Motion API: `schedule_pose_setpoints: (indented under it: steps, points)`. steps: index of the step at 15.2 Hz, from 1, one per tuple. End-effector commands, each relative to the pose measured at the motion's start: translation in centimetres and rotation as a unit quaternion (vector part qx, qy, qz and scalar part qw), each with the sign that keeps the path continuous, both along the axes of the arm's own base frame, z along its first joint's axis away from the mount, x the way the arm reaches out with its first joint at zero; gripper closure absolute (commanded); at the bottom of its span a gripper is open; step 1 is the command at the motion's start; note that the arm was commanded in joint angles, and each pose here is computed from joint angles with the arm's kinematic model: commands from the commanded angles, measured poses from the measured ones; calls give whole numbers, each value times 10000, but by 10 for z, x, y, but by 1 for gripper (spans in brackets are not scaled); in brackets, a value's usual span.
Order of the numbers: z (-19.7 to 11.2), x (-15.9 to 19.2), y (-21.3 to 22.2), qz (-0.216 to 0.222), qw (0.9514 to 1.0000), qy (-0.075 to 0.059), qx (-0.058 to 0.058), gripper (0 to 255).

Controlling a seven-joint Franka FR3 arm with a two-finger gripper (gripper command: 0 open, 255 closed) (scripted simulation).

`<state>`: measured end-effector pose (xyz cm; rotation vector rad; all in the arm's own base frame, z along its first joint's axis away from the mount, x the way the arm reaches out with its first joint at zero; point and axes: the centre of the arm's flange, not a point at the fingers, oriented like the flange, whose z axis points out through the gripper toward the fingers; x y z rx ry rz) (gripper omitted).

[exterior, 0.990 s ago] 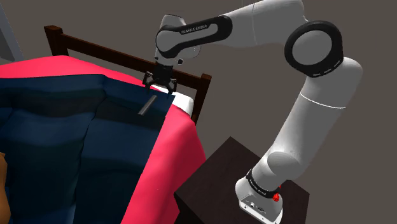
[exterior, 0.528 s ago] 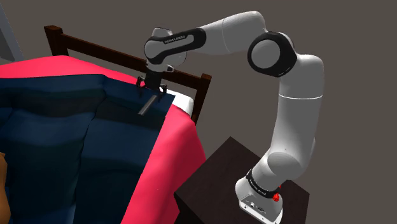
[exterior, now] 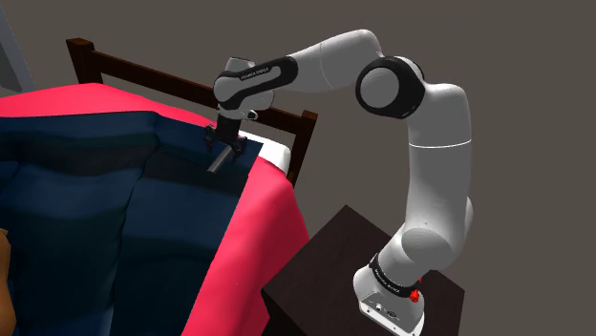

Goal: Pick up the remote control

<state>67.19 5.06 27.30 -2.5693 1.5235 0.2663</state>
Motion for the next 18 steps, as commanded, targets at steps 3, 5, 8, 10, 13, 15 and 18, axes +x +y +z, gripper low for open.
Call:
schedule_pose_setpoints:
  steps: [3, 5, 8, 10, 13, 15, 18]
  points:
    - [-8, 1, 0, -1, 10000, -2, 1, 255]
    - [-7, 1, 0, -1, 10000, -2, 1, 255]
    - [-7, 0, -1, 0, 10000, -2, 1, 255]
    - [-7, -2, -2, -1, 10000, -3, 1, 255]
    - [-2, 1, 0, -1, 10000, -2, 1, 255]
    - [9, 1, 0, -1, 10000, -2, 1, 255]
    - [25, 1, 0, -1, 10000, -2, 1, 255]
